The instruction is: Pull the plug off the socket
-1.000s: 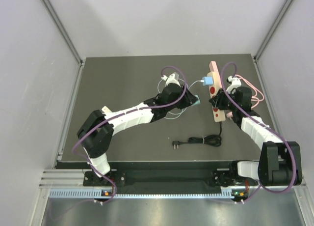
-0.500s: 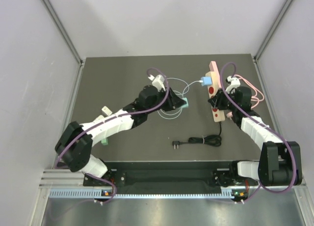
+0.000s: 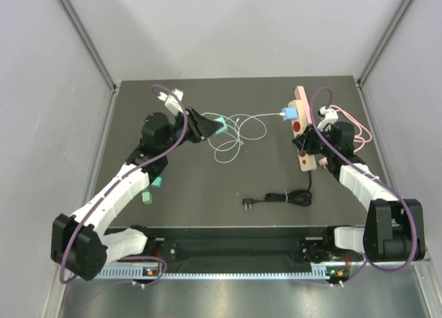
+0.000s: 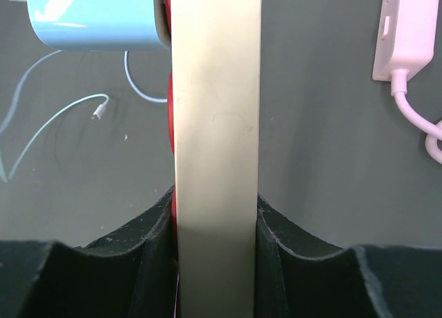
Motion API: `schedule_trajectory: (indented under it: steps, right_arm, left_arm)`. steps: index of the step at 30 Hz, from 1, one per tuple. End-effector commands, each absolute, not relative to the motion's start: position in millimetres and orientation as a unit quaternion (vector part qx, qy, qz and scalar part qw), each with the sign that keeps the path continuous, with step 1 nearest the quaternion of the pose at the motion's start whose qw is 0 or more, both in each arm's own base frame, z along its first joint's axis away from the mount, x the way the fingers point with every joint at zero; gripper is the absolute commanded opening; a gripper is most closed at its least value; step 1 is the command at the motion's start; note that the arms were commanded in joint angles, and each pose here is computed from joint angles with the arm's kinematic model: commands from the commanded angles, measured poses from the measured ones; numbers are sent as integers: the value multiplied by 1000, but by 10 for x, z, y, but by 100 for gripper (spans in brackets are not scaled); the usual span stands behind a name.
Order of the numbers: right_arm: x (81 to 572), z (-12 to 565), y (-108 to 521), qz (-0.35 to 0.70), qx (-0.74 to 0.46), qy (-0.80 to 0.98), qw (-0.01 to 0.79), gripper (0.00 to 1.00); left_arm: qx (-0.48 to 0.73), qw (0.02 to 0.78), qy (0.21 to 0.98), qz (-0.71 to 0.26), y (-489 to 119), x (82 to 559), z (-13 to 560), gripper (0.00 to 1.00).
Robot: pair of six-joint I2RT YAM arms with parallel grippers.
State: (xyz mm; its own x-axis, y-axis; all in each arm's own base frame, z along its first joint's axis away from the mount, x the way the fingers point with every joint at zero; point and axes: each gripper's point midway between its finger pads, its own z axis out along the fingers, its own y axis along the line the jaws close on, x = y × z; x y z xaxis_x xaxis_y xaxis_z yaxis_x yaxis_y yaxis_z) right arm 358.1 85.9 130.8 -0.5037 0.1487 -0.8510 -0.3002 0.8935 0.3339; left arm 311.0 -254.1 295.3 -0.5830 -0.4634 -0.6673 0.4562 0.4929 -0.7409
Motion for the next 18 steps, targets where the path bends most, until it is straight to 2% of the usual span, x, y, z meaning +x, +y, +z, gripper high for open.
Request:
schedule_trajectory:
  steps: [1, 10, 18]
  right_arm:
    - [3787, 1670, 794, 212, -58, 798, 561, 0]
    - [3834, 1621, 705, 191, -38, 806, 559, 0]
    - [3861, 1588, 650, 178, -28, 810, 558, 0]
  left_arm:
    - [32, 528, 684, -502, -2275, 3095, 3704, 0]
    - [55, 652, 576, -491, -1864, 2952, 5300, 0]
    - [-5, 788, 482, -382, -1199, 2570, 6391, 0]
